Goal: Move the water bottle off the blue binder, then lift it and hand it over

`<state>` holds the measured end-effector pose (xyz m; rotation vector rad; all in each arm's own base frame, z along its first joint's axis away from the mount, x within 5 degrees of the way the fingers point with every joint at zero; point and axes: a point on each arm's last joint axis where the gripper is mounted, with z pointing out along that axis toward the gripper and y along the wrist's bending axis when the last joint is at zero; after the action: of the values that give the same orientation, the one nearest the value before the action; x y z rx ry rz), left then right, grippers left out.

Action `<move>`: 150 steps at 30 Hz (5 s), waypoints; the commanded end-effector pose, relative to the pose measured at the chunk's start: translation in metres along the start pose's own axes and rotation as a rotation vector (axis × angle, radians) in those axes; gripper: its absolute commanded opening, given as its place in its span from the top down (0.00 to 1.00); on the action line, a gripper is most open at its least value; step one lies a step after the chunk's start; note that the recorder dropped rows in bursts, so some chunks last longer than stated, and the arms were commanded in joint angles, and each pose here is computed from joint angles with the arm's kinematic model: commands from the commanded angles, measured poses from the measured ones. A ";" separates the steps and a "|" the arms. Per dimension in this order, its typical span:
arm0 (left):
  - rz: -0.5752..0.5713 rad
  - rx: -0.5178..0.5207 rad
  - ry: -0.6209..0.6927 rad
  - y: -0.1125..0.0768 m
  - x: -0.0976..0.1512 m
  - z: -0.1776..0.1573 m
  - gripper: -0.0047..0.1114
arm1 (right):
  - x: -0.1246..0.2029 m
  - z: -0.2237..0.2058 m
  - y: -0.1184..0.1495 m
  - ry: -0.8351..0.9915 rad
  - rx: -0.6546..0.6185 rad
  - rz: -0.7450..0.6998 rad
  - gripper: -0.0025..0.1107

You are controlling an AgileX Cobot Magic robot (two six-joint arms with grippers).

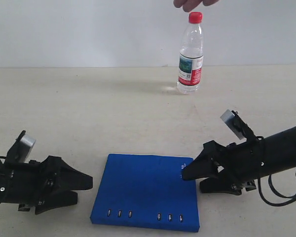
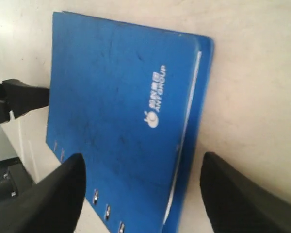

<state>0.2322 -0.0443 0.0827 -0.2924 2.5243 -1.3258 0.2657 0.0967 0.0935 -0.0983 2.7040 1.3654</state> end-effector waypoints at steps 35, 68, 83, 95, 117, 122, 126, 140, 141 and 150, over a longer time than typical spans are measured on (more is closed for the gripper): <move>0.182 -0.091 -0.107 0.008 -0.021 -0.016 0.49 | 0.019 0.052 0.063 0.007 -0.253 -0.295 0.98; 0.094 0.240 -0.204 -0.014 -0.030 -0.039 0.51 | -0.015 0.093 0.127 -0.045 -0.135 -0.453 0.98; 0.053 0.244 -0.199 -0.014 -0.030 -0.039 0.92 | -0.012 0.107 0.120 -0.090 0.092 -0.527 0.96; 0.193 0.155 -0.251 0.000 -0.040 -0.053 0.92 | -0.007 0.095 0.130 -0.027 0.115 -0.754 0.38; 0.827 0.033 0.132 -0.043 -0.067 -0.020 0.92 | 0.022 0.013 0.164 0.334 0.382 -0.965 0.38; 0.920 -0.052 0.205 -0.053 -0.056 0.013 0.92 | 0.013 -0.007 0.185 0.237 0.439 -1.042 0.38; 0.876 -0.071 0.141 -0.054 -0.061 0.014 0.92 | 0.000 0.002 0.175 0.187 0.516 -1.066 0.38; 0.190 0.156 0.101 -0.067 -0.033 0.020 0.36 | -0.049 0.039 0.126 -0.038 0.598 -0.705 0.38; 0.143 0.152 0.083 -0.067 -0.028 0.024 0.36 | -0.051 0.038 0.123 -0.034 0.600 -0.662 0.38; 0.027 0.082 0.133 -0.061 0.008 0.039 0.53 | -0.068 0.040 0.128 0.154 0.579 -0.787 0.38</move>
<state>0.2423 -0.1097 0.1128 -0.1025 2.5451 -1.4823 0.3116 0.2062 0.1851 -1.0950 2.5817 0.3636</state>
